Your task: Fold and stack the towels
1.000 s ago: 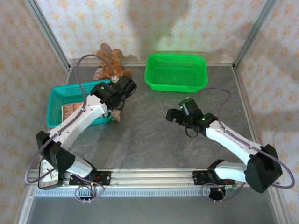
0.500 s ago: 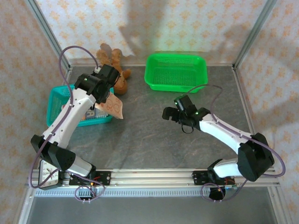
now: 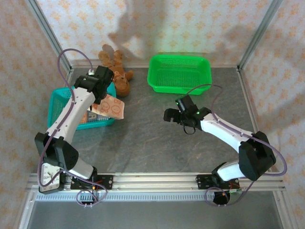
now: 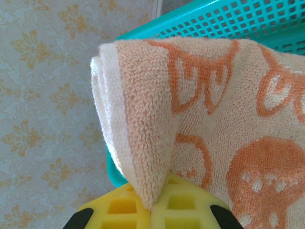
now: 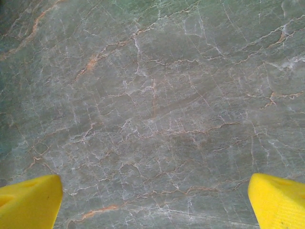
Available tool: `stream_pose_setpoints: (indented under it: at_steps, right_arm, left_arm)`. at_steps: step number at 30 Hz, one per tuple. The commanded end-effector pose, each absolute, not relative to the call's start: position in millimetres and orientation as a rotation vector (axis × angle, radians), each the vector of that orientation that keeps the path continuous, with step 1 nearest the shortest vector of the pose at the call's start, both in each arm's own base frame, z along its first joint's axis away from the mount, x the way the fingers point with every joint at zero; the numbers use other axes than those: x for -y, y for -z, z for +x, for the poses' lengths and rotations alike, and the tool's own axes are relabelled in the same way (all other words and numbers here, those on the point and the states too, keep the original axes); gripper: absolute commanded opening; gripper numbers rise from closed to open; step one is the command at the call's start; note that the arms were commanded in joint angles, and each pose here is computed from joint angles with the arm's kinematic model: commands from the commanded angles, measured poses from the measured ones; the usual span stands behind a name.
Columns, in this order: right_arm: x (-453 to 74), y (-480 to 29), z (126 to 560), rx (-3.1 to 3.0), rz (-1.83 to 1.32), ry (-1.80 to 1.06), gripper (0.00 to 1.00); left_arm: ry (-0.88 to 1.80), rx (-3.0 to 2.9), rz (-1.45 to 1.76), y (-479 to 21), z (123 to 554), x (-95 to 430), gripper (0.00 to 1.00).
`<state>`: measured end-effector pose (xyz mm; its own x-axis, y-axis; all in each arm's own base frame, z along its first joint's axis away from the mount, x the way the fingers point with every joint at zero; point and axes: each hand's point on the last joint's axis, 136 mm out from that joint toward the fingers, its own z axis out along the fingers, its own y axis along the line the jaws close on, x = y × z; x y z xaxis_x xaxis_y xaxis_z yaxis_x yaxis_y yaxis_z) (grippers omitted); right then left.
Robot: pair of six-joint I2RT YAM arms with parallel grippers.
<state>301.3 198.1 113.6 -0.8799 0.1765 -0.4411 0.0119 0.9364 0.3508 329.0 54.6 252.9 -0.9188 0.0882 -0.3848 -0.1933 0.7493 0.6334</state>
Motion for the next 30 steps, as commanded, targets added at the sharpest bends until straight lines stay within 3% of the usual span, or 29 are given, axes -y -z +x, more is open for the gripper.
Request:
stream_pose_setpoints:
  at_steps: [1,7,13,30]
  right_arm:
    - [-201,-120,306,-2.598,0.099,-0.454,0.99]
    - [-202,-117,307,-2.605,0.090,-0.448,0.99]
    - [-202,-114,308,-2.613,0.094,-0.438,0.99]
    - [-204,-110,311,-2.624,0.147,-0.444,0.99]
  left_arm:
    - [-1.087,-2.529,-0.130,-243,334,-72,0.00]
    - [-1.080,-2.537,-0.245,-223,334,-89,0.00]
    - [-1.042,-2.502,-0.316,-233,336,-92,0.00]
    - [-0.493,-2.448,-0.392,-288,354,-18,0.00]
